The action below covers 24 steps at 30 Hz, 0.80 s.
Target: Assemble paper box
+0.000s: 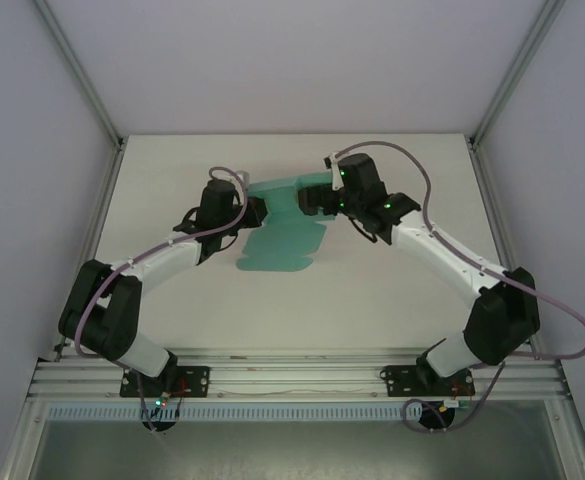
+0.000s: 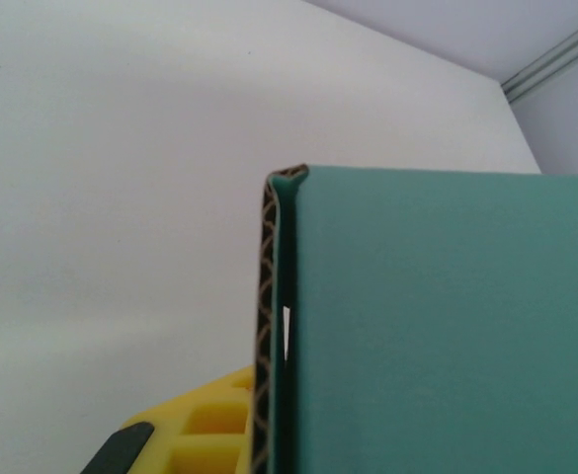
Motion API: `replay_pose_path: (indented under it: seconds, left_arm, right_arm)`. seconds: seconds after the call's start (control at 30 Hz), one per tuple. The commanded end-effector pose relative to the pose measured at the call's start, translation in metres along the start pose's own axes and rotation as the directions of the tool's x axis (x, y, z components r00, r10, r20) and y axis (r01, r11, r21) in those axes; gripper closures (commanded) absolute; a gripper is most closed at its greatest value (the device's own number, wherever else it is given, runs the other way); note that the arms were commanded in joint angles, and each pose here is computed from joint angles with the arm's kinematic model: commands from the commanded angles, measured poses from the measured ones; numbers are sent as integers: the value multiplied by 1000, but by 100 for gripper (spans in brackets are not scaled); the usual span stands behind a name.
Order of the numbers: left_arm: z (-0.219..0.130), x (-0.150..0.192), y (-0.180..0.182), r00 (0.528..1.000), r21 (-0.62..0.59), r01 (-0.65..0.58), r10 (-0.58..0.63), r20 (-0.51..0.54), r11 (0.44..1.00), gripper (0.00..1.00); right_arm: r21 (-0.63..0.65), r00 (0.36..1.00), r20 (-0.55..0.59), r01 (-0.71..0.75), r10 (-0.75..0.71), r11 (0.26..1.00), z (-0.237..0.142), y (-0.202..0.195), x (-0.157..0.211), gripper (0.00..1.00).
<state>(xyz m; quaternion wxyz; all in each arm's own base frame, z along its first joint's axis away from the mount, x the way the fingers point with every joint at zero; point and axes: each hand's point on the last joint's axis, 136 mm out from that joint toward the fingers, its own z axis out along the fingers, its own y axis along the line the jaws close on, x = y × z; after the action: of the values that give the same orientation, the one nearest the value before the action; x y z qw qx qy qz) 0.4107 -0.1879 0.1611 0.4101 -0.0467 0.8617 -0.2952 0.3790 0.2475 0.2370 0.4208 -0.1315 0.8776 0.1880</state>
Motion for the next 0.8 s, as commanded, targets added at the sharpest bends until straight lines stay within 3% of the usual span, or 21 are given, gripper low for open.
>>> replay_pose_path:
  seconds: [0.0,0.2,0.53,0.77]
  left_arm:
    - [-6,-26,-29,997,99,11,-18,75,995,100]
    - [-6,-26,-22,996,45,12,-16,85,999,100]
    - [-8,-26,-8,994,-15,25,-23,103,1000,100]
    - [-8,-25,-10,995,-6,26,-25,95,1000,100]
  right_arm:
    - [93,985,172,-37,21,995,9,-4,-29,3]
    - [210,958,284,-97,34,973,-2,-15,-43,0]
    - [149,972,218,-116,82,982,-77,-22,0,0]
    - [227,978,142,-185,155,956,-103,-65,50,0]
